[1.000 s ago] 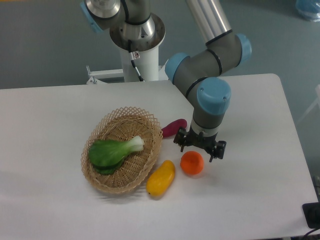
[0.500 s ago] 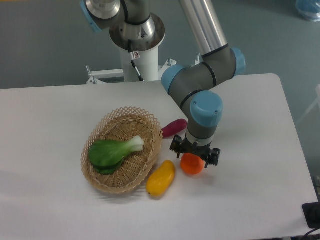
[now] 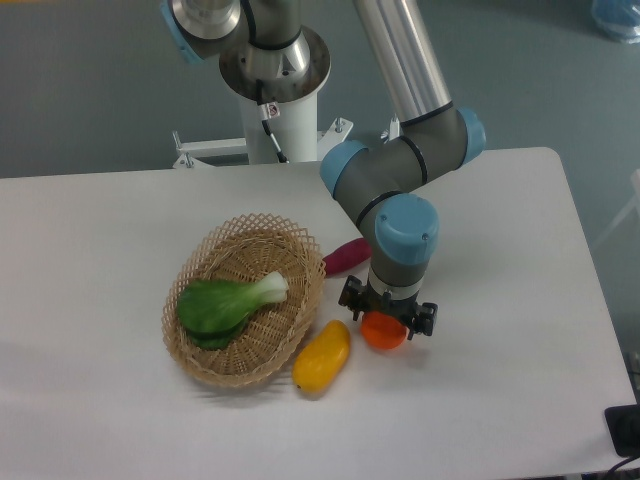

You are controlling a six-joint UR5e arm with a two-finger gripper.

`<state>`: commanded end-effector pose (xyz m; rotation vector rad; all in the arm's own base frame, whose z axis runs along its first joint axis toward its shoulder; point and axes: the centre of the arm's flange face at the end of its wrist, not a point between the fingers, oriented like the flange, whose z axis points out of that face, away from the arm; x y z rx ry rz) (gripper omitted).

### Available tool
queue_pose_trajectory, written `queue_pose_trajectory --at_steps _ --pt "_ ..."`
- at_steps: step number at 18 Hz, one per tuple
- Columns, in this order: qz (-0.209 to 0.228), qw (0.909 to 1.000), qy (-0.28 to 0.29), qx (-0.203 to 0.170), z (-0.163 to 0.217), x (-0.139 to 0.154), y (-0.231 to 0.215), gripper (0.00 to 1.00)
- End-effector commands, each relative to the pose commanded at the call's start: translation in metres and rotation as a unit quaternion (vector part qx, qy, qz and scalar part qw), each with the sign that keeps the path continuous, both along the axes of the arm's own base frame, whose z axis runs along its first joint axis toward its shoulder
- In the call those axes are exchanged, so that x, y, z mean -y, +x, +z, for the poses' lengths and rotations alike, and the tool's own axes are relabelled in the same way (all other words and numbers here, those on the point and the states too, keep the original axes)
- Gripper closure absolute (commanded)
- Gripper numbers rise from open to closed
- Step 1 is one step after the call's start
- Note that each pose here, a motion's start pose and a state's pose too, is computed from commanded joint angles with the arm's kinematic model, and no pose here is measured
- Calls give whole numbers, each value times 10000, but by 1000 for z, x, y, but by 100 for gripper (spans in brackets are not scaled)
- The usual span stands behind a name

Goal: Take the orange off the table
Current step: 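Close the gripper around the orange, then lift the held orange up and away from the fruits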

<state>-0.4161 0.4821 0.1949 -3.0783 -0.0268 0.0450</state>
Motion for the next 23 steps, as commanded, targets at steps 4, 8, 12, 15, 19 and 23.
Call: queue_pose_trajectory --at_steps 4,8,12,15,19,23 --pt "-15 9999 -85 -93 3 2 -1 36" --pt "-53 9999 -59 -132 9 2 -2 38" --pt "-152 9988 116 -450 51 -1 -17 37" --pt "-26 9966 322 -754 98 22 -38 37" --pt "-97 9916 589 -1149 164 26 -60 37" --pt "-10 9941 542 -934 235 38 -85 37"
